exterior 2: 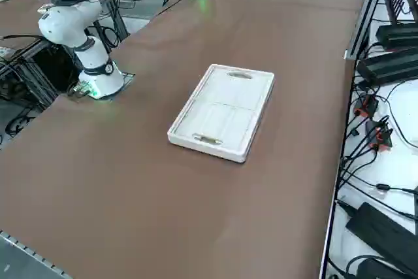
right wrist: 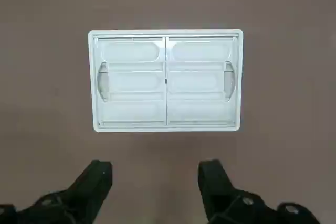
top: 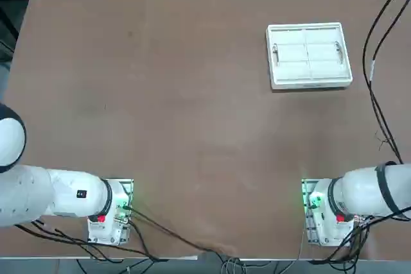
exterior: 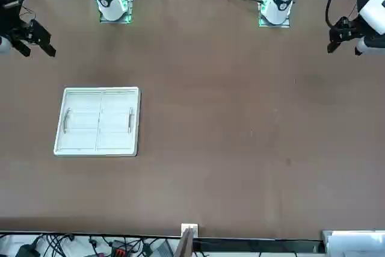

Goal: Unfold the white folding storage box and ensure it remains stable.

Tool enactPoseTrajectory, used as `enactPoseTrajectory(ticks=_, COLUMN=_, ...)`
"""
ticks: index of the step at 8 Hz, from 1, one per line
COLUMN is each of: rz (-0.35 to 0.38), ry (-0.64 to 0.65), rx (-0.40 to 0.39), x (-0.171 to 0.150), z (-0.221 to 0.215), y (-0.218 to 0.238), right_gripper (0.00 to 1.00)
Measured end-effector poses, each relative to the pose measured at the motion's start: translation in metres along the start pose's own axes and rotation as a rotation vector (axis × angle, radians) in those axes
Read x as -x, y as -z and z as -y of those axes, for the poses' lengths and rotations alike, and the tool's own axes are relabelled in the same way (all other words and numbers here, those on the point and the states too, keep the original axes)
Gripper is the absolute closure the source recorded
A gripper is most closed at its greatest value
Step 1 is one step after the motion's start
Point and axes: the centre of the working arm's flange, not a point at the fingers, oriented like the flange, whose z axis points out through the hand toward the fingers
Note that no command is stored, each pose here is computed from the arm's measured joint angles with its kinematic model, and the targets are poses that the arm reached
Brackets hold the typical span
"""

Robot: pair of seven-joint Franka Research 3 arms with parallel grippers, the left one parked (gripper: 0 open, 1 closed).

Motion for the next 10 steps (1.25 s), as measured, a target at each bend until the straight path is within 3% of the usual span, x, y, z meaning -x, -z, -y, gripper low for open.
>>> enactPoseTrajectory(ticks=6, rz=0.022, ry=0.025, rx=0.001, x=-0.005, z=0.013, y=-0.01, right_gripper=0.0)
enactPoseTrajectory(ticks=8, rz=0.058, ry=0.005, rx=0.01, x=-0.013, z=0.046, y=-0.031, right_gripper=0.0)
enactPoseTrajectory(ticks=10, rz=0.102, ry=-0.039, rx=0.045, x=-0.023, z=0.113, y=-0.071, right_gripper=0.0)
